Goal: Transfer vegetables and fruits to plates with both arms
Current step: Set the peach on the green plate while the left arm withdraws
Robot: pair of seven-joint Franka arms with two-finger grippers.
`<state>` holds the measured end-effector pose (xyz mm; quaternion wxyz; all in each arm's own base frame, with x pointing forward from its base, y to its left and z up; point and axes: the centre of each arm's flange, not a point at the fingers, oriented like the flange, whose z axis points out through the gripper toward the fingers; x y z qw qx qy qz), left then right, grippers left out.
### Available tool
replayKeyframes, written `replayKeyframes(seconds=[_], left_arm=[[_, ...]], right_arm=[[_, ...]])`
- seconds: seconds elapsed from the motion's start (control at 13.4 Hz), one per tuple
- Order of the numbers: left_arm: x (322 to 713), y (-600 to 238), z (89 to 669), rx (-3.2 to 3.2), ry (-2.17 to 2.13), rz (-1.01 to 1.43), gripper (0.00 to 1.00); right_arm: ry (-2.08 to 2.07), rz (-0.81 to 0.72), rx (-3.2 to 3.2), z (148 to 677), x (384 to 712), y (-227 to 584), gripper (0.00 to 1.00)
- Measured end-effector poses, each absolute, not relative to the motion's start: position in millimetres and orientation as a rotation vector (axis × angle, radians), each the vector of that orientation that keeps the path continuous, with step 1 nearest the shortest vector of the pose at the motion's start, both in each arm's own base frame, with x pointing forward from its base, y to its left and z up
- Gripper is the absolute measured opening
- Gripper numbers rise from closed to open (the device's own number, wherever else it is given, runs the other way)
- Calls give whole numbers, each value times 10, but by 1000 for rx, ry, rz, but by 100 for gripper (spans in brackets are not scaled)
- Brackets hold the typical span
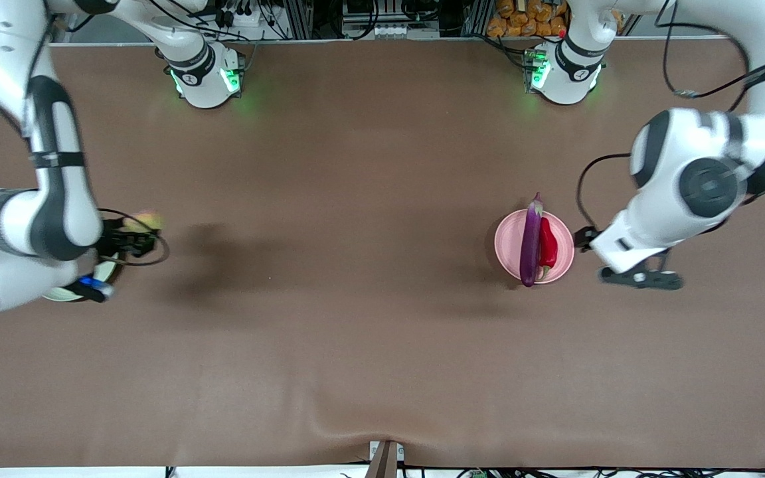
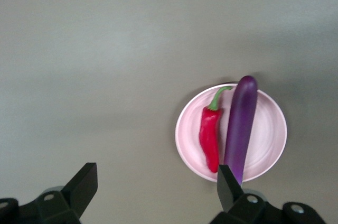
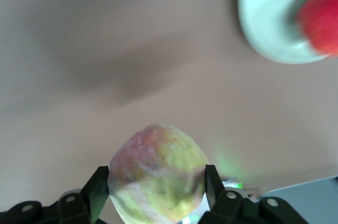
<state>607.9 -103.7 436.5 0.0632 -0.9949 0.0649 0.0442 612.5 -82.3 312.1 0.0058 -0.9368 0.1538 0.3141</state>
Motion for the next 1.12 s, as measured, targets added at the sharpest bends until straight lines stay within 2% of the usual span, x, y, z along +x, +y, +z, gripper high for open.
replayKeyframes(seconds=[0.3,0.52,0.6,0.75,1.12], left_arm=[[5886,-796,4892,-3020,131,84,100],[5635,-387,5135,-3032,40,61,100],[5564,-316,5222,-3036,25,47,100],[5447,-340,5402,-3039,29,41,100],[5332,-502,5790,-3105,7,100,100]], right_arm=[[277,844,-2997,2975,6079,-1698,78],[263,757,-3018,2773,6109,-1987,78],[260,744,-3024,2731,6127,-1990,83],[254,746,-3024,2668,6140,-1971,100],[236,765,-3014,2748,6173,-1898,100]])
